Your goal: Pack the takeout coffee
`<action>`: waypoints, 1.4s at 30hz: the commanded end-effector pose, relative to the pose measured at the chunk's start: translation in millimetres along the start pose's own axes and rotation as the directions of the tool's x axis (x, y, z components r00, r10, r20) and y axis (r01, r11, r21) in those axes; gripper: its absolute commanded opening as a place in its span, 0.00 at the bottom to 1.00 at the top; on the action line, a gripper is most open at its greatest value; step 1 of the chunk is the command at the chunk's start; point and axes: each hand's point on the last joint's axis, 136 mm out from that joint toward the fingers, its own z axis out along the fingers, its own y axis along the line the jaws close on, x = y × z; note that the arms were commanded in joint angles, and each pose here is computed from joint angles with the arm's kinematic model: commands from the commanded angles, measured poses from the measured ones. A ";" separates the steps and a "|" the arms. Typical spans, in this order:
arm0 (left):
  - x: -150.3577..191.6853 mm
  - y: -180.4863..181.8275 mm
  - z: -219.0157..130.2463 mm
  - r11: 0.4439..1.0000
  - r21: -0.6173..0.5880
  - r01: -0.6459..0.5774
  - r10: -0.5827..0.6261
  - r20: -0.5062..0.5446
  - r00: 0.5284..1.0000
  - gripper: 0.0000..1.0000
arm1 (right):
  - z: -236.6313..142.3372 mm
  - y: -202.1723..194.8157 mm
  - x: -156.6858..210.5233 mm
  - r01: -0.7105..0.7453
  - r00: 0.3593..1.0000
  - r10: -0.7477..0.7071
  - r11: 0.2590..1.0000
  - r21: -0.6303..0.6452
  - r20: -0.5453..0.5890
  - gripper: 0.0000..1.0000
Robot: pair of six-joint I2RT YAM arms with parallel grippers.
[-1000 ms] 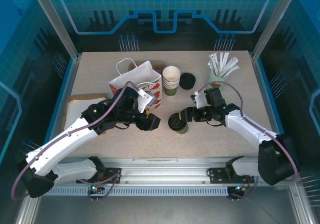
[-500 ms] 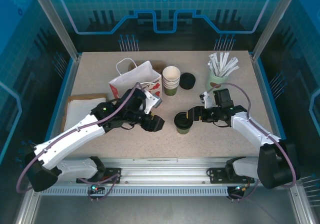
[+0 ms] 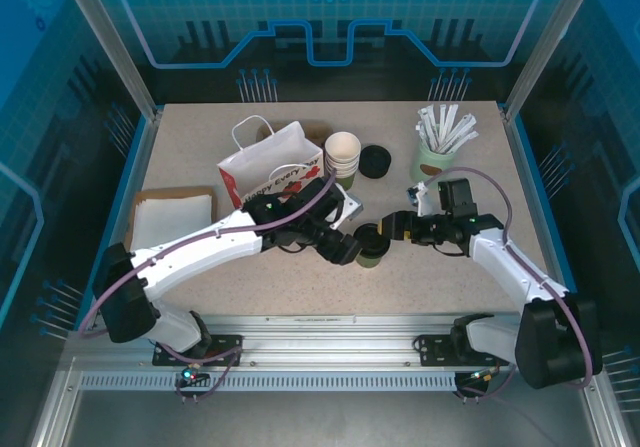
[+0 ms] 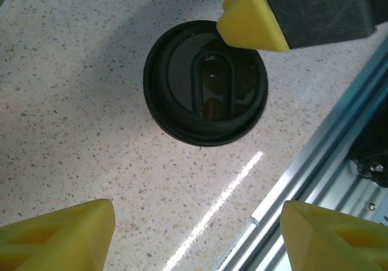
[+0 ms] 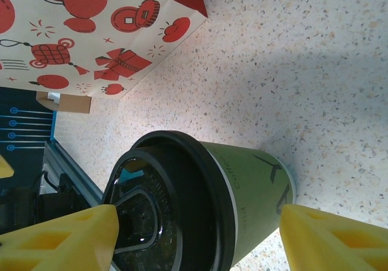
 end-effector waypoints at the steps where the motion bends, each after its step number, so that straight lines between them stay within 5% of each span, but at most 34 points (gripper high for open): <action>1: -14.8 0.7 -4.3 0.999 -0.018 -0.029 0.029 0.044 0.999 0.75 | 9.5 -0.5 14.6 -0.017 0.998 0.015 0.999 -0.028 -0.065 0.72; 23: -3.6 26.7 -20.2 0.998 -0.055 0.030 -0.026 0.079 0.997 0.75 | 34.2 14.1 34.6 -0.064 0.992 0.047 0.988 -0.141 -0.121 0.56; 42: 27.4 34.9 -24.7 0.995 -0.068 0.073 -0.071 0.030 0.997 0.75 | 53.4 52.3 45.4 0.032 0.986 -0.052 0.991 -0.127 -0.159 0.63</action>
